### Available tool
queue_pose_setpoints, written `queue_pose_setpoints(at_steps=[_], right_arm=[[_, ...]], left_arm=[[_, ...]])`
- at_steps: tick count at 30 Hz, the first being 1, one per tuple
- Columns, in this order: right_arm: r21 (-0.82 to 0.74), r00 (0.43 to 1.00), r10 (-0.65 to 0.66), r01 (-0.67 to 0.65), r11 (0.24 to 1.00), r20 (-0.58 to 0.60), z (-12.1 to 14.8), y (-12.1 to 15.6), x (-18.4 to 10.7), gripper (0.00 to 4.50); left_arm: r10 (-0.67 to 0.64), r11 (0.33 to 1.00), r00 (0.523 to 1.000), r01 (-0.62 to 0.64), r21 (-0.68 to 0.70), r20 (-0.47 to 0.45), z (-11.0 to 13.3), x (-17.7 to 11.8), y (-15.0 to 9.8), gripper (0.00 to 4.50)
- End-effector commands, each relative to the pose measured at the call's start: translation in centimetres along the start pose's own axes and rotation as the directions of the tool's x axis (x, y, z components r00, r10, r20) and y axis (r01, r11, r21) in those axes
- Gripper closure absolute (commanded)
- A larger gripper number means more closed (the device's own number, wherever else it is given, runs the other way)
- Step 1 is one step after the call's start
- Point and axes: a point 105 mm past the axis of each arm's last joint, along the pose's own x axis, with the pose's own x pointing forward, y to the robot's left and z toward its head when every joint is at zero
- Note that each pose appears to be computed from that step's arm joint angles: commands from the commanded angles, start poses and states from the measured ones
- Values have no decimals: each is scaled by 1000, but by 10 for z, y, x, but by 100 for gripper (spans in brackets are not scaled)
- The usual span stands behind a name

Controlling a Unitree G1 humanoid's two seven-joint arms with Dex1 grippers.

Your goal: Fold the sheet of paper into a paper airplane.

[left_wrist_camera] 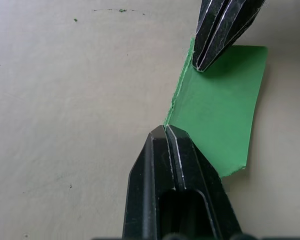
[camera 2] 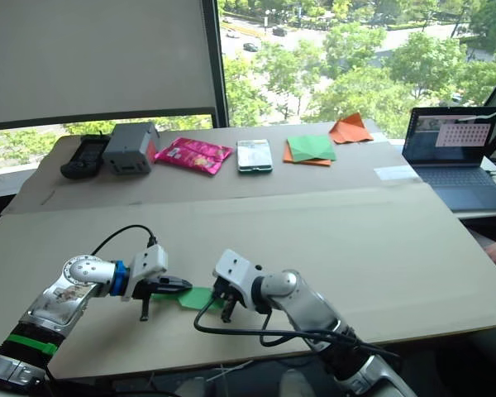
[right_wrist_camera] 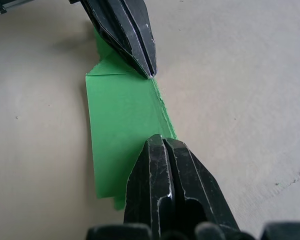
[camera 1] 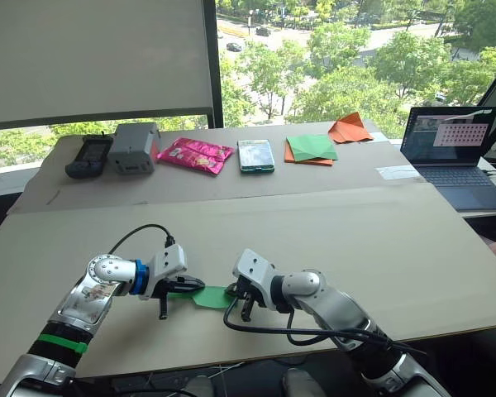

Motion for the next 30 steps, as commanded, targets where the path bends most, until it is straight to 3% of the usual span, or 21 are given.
queue_pose_setpoints(at_steps=[1, 30], right_arm=[[58, 993, -14, 21, 998, -121, -30, -2, -1, 449], [-17, 988, 26, -29, 999, -155, -35, 6, 0, 449]], left_arm=[[-10, 995, 990, -4, -100, -140, -42, -9, -10, 450], [44, 985, 977, -78, -156, -208, -71, -41, -18, 450]])
